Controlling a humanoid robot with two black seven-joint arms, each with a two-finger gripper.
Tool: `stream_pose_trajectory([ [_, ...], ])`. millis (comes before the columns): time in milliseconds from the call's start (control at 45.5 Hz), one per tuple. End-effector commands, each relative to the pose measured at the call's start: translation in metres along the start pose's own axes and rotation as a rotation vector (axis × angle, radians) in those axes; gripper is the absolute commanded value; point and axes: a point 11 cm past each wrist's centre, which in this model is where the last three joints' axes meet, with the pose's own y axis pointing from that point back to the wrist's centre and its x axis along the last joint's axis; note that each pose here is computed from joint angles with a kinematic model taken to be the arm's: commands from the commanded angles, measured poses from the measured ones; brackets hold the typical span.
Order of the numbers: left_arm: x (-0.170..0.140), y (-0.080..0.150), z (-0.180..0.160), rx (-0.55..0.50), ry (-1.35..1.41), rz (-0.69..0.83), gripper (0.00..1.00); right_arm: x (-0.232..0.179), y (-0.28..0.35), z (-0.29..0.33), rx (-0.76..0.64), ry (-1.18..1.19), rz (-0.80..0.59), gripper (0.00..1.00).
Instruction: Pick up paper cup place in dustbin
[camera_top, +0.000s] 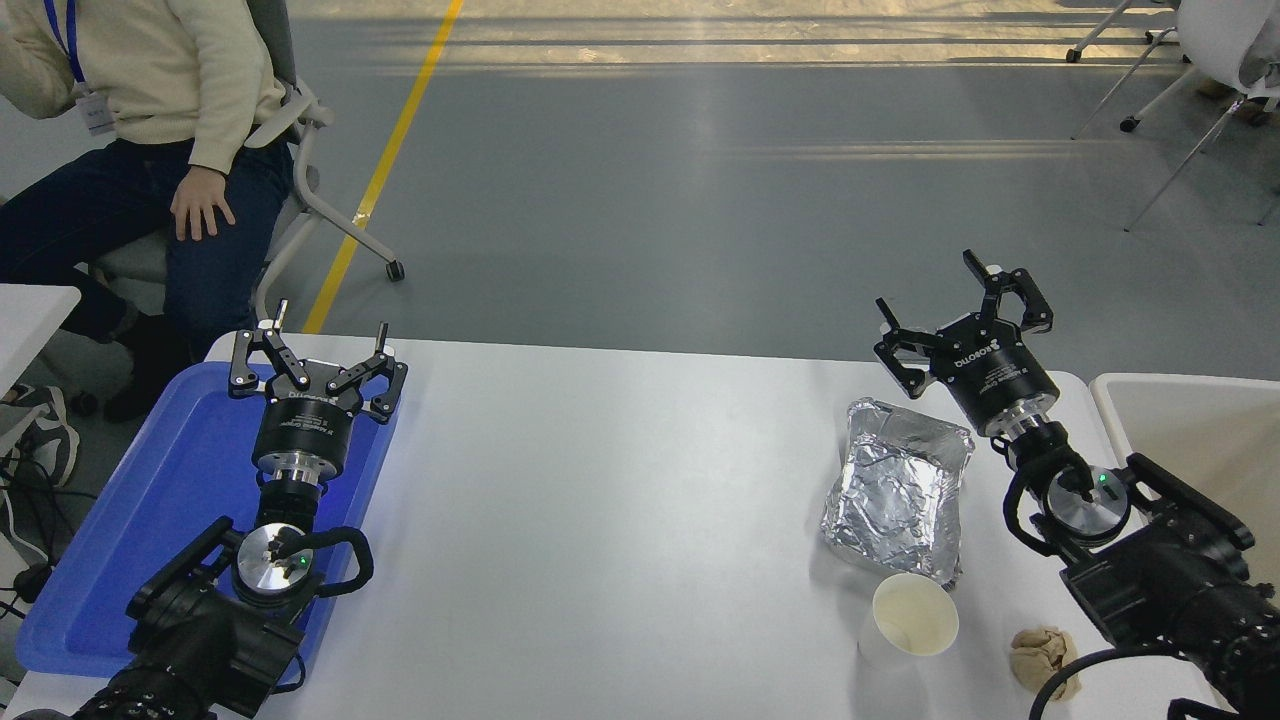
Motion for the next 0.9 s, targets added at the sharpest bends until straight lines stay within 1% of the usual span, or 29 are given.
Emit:
stream_pose_trajectory([
  [0,0.0,0.0,0.0,0.0,0.0,0.0,1.0,-0.001,0.0,0.0,-0.001,-0.001,-0.002,1.0],
  [374,0.0,0.0,0.0,-0.001,0.001,0.0,1.0,-0.003,-0.002,0.001,-0.002,-0.002,-0.009,1.0],
  [593,0.0,0.0,0.0,-0.001,0.001,0.0,1.0,-0.004,-0.003,0.006,-0.039,0.037,-0.014,1.0],
  [879,0.0,0.0,0.001,-0.001,0.0,-0.001,1.0,-0.01,-0.008,-0.01,-0.038,0.088,-0.024,1.0],
])
